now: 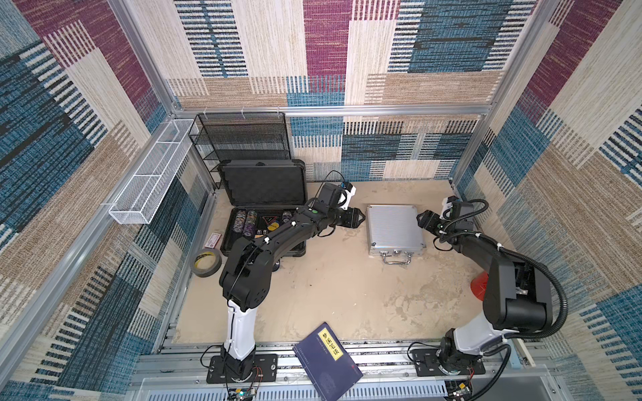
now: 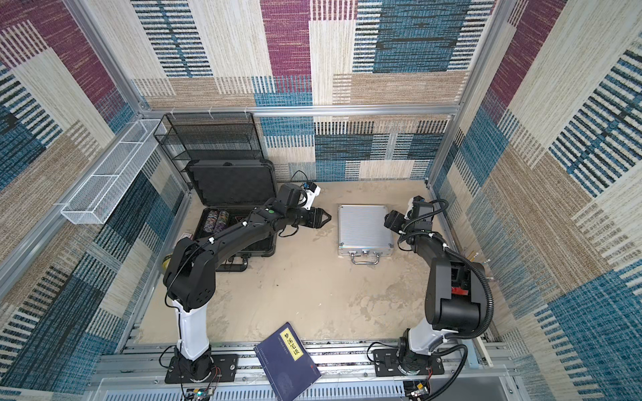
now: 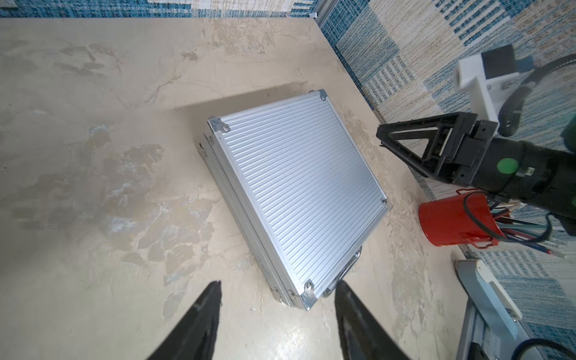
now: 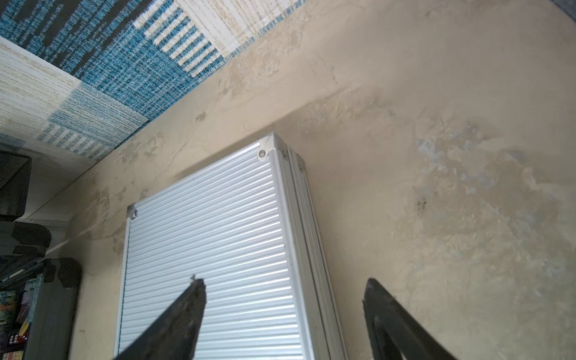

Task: Open the poker set cases
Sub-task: Move the poker set case to the center of the board.

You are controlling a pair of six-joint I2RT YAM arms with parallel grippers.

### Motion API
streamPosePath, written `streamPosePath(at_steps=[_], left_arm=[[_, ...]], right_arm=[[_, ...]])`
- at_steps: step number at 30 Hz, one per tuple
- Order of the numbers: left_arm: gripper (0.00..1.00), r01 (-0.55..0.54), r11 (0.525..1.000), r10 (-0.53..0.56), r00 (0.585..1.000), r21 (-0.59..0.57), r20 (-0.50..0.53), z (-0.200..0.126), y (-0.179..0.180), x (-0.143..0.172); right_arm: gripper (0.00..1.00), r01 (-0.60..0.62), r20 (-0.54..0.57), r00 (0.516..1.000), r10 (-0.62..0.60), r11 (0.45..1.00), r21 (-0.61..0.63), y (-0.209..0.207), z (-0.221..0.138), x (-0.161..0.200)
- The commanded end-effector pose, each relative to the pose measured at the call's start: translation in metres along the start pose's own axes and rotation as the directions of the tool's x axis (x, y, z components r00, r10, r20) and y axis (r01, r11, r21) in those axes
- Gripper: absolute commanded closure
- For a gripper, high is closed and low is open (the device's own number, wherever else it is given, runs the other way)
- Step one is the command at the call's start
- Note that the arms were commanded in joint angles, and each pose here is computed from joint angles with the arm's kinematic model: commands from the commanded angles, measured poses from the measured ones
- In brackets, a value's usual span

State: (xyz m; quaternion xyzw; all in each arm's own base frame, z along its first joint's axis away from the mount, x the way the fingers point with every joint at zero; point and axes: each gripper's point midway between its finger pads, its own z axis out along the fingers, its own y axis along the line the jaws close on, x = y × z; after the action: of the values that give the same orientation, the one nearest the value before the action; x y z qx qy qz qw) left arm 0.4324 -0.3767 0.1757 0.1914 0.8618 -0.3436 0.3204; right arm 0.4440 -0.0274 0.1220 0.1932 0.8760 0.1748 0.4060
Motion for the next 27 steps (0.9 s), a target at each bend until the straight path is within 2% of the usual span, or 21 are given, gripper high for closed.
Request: streamPosePath(at_steps=[1, 8, 15, 27], left_arm=[[0.39, 0.061, 0.997, -0.06, 0.998, 0.054, -0.015, 0.014, -0.008, 0.002], [0.39, 0.095, 0.992, -0.09, 0.994, 0.088, -0.055, 0.046, -0.015, 0.015], [0.39, 0.119, 0.99, -0.113, 0.99, 0.071, -0.083, 0.064, -0.004, 0.027], [0.4, 0.148, 0.988, -0.143, 0.983, 0.038, -0.113, 0.077, 0.012, 0.048]], right_arm=[[0.2, 0.044, 0.045, 0.998, -0.04, 0.996, -0.079, 0.014, 0.001, -0.009], [0.2, 0.05, -0.016, 0.998, -0.053, 0.991, -0.122, 0.014, 0.015, 0.007], [0.21, 0.039, -0.071, 0.996, -0.05, 0.988, -0.152, 0.011, 0.029, 0.024], [0.28, 0.089, -0.144, 0.98, -0.135, 0.952, -0.292, 0.036, 0.043, 0.042]])
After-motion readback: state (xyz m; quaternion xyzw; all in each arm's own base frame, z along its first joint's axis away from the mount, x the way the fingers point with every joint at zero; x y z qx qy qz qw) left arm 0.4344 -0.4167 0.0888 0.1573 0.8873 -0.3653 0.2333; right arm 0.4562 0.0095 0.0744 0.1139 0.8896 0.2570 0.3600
